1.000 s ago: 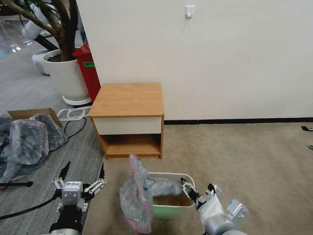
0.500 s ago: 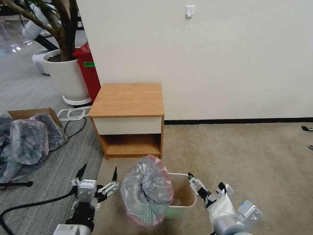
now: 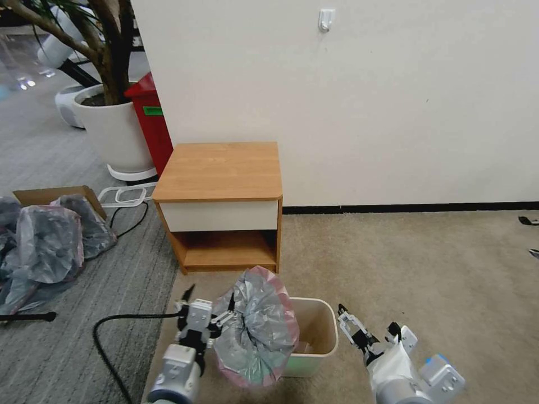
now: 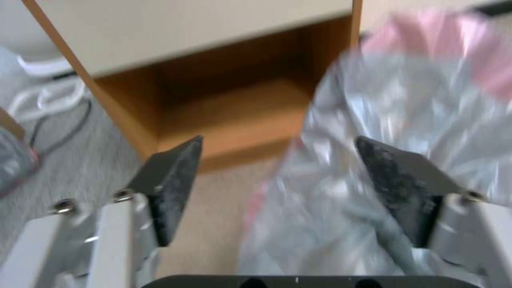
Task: Pick up the garbage bag from the table and place it over the trash can.
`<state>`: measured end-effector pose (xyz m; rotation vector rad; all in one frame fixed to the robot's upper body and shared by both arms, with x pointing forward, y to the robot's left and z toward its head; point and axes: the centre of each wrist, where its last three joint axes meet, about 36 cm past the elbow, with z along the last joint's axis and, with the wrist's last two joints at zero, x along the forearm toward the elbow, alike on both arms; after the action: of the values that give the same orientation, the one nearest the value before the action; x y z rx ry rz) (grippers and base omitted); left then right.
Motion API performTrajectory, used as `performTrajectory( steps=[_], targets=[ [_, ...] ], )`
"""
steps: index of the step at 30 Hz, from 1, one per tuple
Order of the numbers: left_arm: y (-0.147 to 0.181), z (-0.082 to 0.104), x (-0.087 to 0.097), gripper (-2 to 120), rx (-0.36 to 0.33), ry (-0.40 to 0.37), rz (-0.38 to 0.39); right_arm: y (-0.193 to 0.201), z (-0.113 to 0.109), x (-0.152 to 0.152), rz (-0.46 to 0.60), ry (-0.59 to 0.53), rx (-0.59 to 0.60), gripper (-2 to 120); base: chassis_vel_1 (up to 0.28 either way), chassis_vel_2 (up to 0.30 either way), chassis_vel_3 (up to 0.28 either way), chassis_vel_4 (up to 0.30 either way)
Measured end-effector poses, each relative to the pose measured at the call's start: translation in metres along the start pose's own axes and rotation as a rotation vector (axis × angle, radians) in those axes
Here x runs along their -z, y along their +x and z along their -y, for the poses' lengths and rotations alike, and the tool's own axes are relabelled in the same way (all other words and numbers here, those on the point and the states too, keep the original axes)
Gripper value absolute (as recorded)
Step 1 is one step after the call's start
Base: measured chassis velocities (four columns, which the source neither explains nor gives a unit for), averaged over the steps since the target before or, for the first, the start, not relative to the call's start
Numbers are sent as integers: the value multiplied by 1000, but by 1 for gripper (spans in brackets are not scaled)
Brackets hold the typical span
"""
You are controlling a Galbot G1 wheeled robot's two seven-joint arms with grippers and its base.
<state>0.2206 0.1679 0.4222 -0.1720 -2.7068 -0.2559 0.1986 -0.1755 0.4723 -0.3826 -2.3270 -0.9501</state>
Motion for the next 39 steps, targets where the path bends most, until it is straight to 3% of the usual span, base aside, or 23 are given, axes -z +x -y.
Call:
performTrajectory(
  steps=[5, 21, 32, 39],
  targets=[
    [-2, 11, -7, 53, 3, 2, -80, 1, 5, 8, 21, -7, -22, 100, 0, 0, 0, 0],
    [-22, 30, -20, 49, -27, -23, -145, -2, 7, 4, 39, -37, -68, 100, 0, 0, 0, 0],
    [-38, 36, -18, 30, -35, -21, -207, -7, 10, 1, 42, -45, -89, 100, 0, 0, 0, 0],
    [-45, 36, -19, 27, -36, -15, -222, -7, 9, 2, 54, -46, -91, 100, 0, 0, 0, 0]
  ],
)
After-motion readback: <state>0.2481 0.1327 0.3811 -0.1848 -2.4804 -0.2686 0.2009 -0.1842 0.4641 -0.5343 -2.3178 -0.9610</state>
